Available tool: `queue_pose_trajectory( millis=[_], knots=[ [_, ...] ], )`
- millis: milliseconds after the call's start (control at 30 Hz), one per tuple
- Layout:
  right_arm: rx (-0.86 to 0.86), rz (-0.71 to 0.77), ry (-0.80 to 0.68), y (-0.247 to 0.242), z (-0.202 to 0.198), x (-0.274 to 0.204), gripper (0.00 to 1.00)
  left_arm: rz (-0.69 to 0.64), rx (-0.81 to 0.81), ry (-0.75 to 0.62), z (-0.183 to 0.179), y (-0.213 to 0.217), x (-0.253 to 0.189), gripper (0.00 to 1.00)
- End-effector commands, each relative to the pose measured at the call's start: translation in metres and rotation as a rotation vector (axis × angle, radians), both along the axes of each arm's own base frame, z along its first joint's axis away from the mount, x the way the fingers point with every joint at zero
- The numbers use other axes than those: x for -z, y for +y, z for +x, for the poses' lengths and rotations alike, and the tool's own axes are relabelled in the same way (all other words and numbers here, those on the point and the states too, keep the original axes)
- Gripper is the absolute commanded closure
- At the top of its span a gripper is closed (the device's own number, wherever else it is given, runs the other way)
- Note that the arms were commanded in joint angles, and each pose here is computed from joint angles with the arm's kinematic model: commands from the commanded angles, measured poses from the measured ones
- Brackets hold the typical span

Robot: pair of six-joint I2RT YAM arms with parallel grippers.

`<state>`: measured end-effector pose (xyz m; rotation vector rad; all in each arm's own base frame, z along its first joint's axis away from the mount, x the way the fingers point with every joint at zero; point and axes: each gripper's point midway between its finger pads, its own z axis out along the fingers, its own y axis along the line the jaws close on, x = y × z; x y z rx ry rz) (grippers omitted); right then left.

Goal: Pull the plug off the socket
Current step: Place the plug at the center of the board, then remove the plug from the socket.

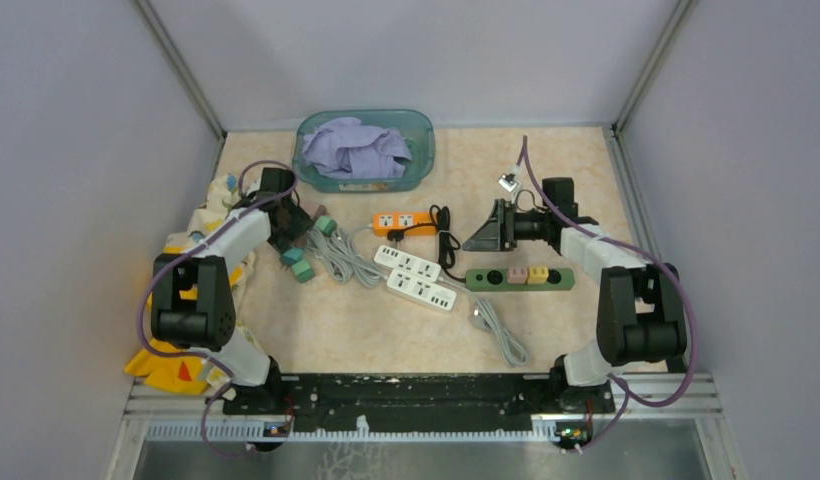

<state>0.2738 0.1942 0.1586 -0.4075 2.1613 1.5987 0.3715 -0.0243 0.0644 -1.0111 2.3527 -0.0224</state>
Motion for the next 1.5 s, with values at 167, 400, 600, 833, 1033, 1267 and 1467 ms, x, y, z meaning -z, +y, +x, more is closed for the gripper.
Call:
queue_pose_trajectory(
  millis=[167, 400, 600, 833, 1033, 1267, 1467],
  knots=[
    [-0.026, 0.018, -0.088, 0.003, 0.007, -0.020, 0.36, -0.009, -0.010, -0.039, 0.001, 0.002, -0.021, 0.27],
    [-0.029, 0.009, -0.109, 0.002, 0.008, -0.022, 0.36, -0.083, 0.091, -0.088, -0.007, -0.016, -0.031, 0.25],
    [-0.028, -0.005, -0.143, -0.002, 0.008, -0.025, 0.36, -0.207, 0.238, -0.212, -0.018, -0.046, -0.043, 0.22],
    [-0.007, -0.033, -0.218, -0.014, 0.012, -0.033, 0.36, -0.432, 0.504, -0.486, -0.044, -0.098, -0.082, 0.13],
    [-0.005, -0.048, -0.286, -0.024, 0.012, -0.040, 0.36, -0.709, 0.835, -0.705, -0.089, -0.152, -0.121, 0.01],
    [-0.039, -0.117, -0.422, -0.033, 0.009, -0.047, 0.32, -0.724, 1.185, -0.808, -0.141, -0.216, -0.139, 0.01],
    [-0.051, -0.186, -0.607, -0.051, 0.012, -0.059, 0.16, -0.640, 1.385, -0.898, -0.181, -0.262, -0.140, 0.00]
  ],
)
